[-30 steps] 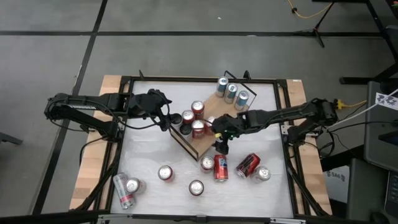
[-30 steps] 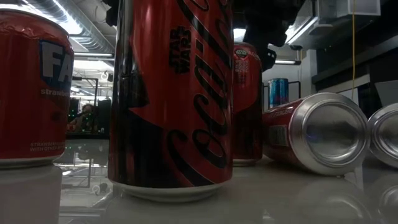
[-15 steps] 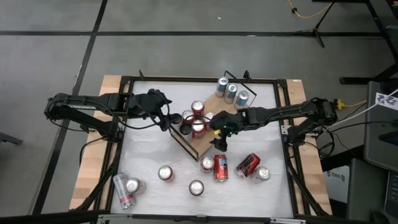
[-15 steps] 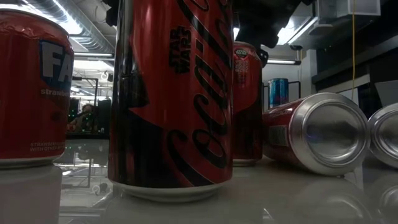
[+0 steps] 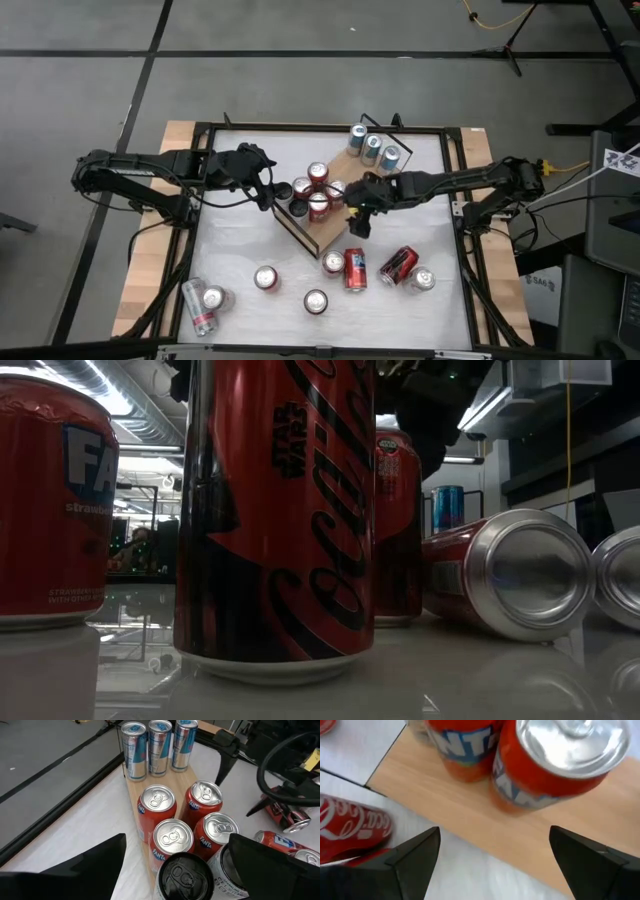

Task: Place canned beverage on shelf
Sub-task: Put the orange soda can on the shelf aligned with the other orange soda can, then put the red silver soda can on the shelf

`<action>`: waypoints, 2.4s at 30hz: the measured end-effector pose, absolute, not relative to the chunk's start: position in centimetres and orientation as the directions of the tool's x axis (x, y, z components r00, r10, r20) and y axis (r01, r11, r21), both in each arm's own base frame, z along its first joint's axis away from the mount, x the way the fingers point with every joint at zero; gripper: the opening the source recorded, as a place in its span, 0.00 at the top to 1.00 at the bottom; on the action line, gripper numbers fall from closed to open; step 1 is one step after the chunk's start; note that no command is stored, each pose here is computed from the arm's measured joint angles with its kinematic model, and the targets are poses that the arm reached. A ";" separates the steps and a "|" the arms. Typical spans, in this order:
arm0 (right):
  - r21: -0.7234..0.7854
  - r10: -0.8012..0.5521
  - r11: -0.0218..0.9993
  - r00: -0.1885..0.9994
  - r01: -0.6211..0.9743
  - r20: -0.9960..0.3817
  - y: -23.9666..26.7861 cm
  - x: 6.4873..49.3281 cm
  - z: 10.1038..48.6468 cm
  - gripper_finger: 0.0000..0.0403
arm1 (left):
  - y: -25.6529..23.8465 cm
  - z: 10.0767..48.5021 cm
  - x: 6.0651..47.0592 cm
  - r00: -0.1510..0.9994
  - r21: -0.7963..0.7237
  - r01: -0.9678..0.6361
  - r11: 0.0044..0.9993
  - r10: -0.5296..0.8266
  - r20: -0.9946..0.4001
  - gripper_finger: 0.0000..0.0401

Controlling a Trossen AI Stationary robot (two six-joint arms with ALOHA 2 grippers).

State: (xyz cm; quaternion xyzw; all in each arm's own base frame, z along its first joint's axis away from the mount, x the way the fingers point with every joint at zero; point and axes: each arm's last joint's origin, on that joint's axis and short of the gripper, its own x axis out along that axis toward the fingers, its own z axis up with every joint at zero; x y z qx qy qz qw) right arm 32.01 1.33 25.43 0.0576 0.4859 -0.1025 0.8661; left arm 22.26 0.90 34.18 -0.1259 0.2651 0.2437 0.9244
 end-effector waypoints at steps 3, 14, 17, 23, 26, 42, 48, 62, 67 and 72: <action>-0.011 -0.127 0.976 0.532 0.216 -0.837 1.1 32.4 25.5 0.10 | 0.9 34.2 22.3 0.741 -0.103 -0.517 0.850 0.384 -0.551 0.14; -0.023 -0.132 0.980 0.569 0.196 -0.812 0.0 33.0 25.5 0.10 | 0.9 34.2 22.3 0.741 -0.103 -0.517 0.850 0.384 -0.551 0.14; -0.023 -0.132 0.981 0.571 0.195 -0.810 0.0 33.1 25.5 0.10 | 0.9 34.2 22.3 0.740 -0.103 -0.517 0.850 0.384 -0.552 0.14; -0.025 -0.132 0.981 0.562 0.194 -0.816 0.0 33.0 25.4 0.10 | 0.9 34.2 22.3 0.740 -0.103 -0.518 0.849 0.384 -0.552 0.14; -0.027 -0.131 0.981 0.552 0.194 -0.823 0.0 32.8 25.5 0.10 | 0.9 34.2 22.3 0.741 -0.103 -0.517 0.850 0.384 -0.551 0.14; -0.022 -0.132 0.982 0.602 0.186 -0.787 0.0 29.8 29.1 0.10 | 0.2 34.2 22.4 0.774 -0.153 -0.445 0.882 0.293 -0.561 0.14; -0.042 -0.131 0.988 0.643 0.152 -0.754 0.0 28.7 30.7 0.10 | -1.1 34.5 22.6 0.811 -0.288 -0.443 0.849 0.243 -0.532 0.14; -0.085 -0.140 0.990 0.675 0.115 -0.724 -0.1 27.5 32.0 0.10 | -5.9 34.3 21.7 0.831 -0.570 -0.410 0.712 0.033 -0.556 0.14; -0.098 -0.140 0.990 0.674 0.101 -0.725 -0.1 27.5 32.0 0.10 | -7.6 33.9 20.9 0.780 -0.702 -0.465 0.539 -0.125 -0.613 0.14; -0.098 -0.140 0.990 0.674 0.101 -0.725 -0.1 27.5 32.0 0.10 | -9.1 33.3 19.8 0.664 -0.739 -0.597 0.311 -0.324 -0.673 0.14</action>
